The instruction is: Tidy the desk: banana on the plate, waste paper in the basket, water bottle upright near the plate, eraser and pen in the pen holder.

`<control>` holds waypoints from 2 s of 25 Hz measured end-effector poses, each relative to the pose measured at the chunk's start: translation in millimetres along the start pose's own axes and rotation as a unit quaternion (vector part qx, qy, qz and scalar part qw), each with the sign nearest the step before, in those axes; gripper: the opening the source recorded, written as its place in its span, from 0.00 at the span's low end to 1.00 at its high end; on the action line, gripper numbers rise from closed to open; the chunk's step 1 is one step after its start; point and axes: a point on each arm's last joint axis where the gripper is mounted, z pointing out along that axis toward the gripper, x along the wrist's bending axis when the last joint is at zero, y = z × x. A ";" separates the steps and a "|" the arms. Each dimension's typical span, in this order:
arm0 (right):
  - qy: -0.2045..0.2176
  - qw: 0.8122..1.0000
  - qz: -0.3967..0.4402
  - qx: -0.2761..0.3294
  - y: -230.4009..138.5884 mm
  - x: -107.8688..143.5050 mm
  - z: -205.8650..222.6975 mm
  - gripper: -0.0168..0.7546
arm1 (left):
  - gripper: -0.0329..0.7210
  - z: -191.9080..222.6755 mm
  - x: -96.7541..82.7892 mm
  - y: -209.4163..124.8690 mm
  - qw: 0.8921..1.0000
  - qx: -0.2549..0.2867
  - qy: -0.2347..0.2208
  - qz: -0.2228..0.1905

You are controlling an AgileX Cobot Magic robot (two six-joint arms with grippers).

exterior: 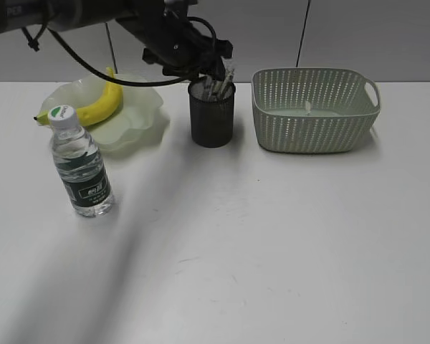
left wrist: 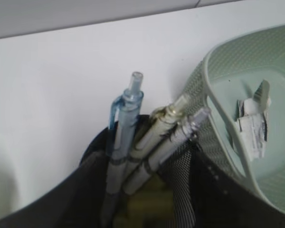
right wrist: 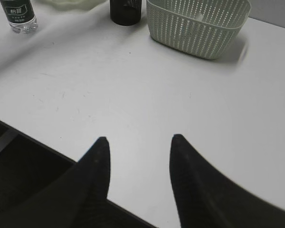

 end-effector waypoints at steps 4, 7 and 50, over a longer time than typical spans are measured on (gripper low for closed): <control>0.000 1.000 0.000 0.000 0.0 -0.1 0.0 0.47 | 0.62 -27.6 -8.3 8.4 1.000 0.010 -0.006 0.005; 0.000 1.000 0.000 0.000 0.0 -0.1 0.0 0.47 | 0.61 -60.2 -16.4 16.2 1.000 0.020 -0.006 0.017; -0.019 1.000 -0.010 0.000 0.0 -3.4 0.0 0.47 | 0.53 -412.6 30.7 -336.3 0.984 -0.132 0.055 0.108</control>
